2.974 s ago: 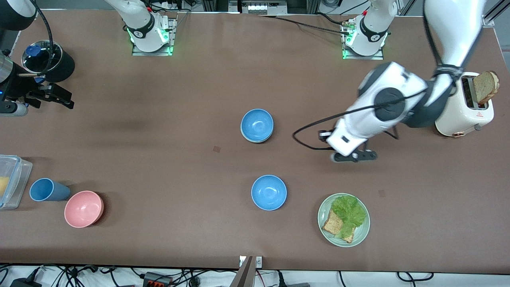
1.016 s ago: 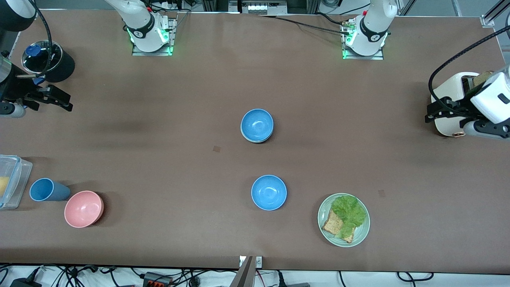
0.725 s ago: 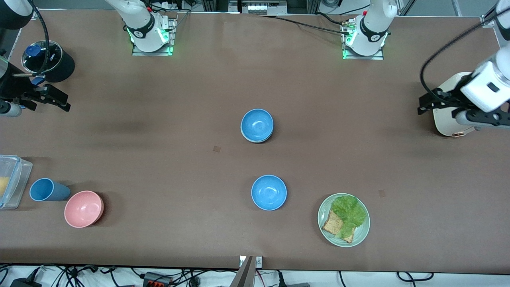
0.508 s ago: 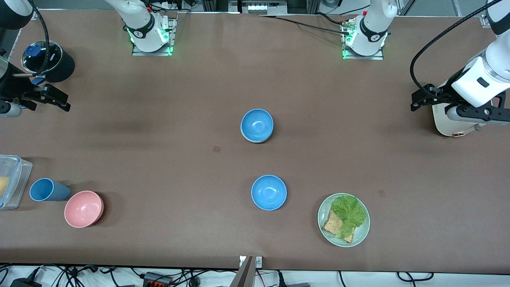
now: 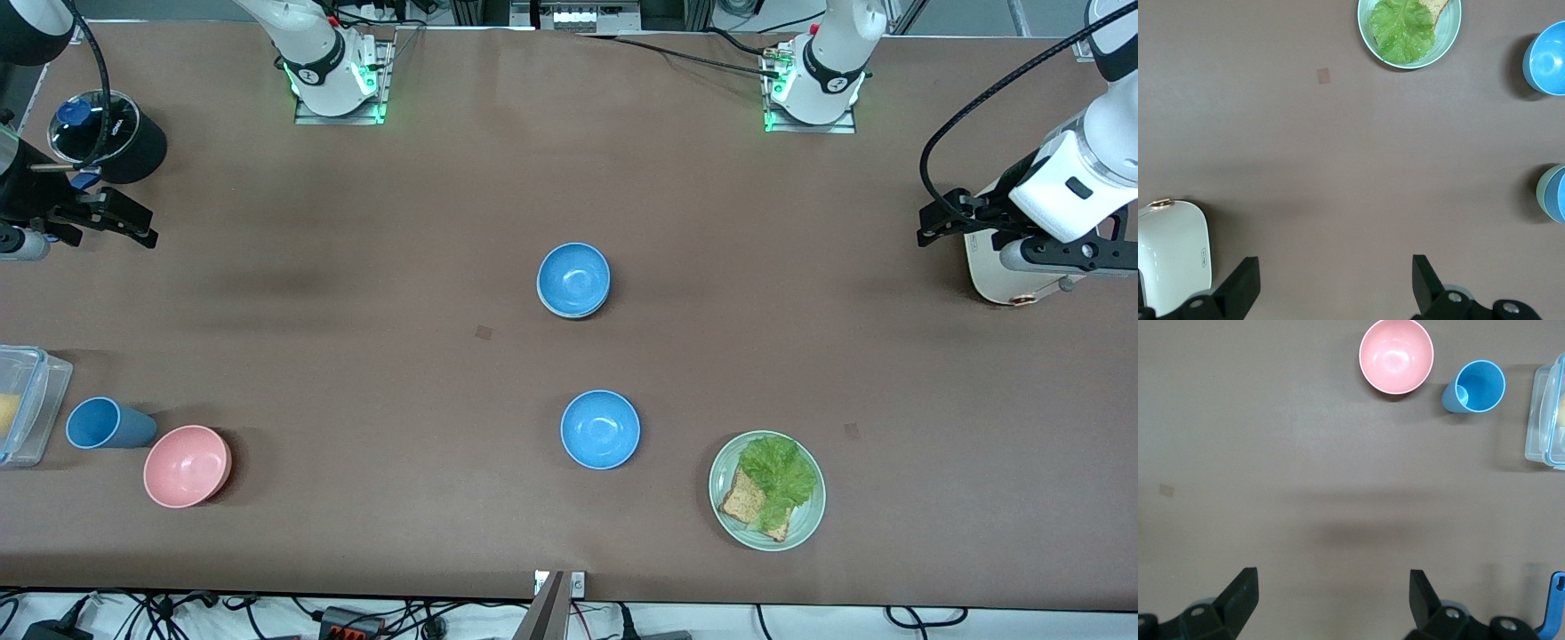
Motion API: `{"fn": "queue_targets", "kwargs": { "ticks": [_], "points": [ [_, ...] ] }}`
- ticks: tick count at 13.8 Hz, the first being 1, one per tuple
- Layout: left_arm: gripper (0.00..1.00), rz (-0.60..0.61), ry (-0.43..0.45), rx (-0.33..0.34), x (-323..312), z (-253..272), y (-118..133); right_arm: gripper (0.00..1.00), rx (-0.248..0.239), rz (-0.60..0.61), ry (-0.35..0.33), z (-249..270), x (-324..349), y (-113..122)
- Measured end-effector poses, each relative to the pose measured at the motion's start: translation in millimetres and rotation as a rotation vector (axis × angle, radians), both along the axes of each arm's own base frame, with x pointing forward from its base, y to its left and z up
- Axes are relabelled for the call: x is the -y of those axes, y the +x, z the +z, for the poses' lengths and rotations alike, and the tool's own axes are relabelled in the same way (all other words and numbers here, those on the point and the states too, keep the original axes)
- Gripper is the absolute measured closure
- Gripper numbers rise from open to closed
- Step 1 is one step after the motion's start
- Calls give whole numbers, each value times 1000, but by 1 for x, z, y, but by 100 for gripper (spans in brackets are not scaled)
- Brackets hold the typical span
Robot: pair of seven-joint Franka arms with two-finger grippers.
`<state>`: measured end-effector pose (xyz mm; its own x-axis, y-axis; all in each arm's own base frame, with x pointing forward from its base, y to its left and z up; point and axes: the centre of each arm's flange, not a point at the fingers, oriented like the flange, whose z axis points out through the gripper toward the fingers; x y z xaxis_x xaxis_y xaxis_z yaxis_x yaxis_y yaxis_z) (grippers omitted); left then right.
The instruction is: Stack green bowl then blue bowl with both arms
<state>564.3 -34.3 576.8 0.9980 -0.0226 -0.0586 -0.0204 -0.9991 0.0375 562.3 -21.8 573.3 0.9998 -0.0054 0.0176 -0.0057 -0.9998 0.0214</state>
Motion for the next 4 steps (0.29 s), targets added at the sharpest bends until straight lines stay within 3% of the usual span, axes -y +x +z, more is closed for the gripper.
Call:
{"fn": "queue_targets", "kwargs": {
  "ticks": [4],
  "points": [
    [0, 2, 0, -2, 0, -1, 0, 0, -1, 0, 0, 0, 0, 0]
  ]
}}
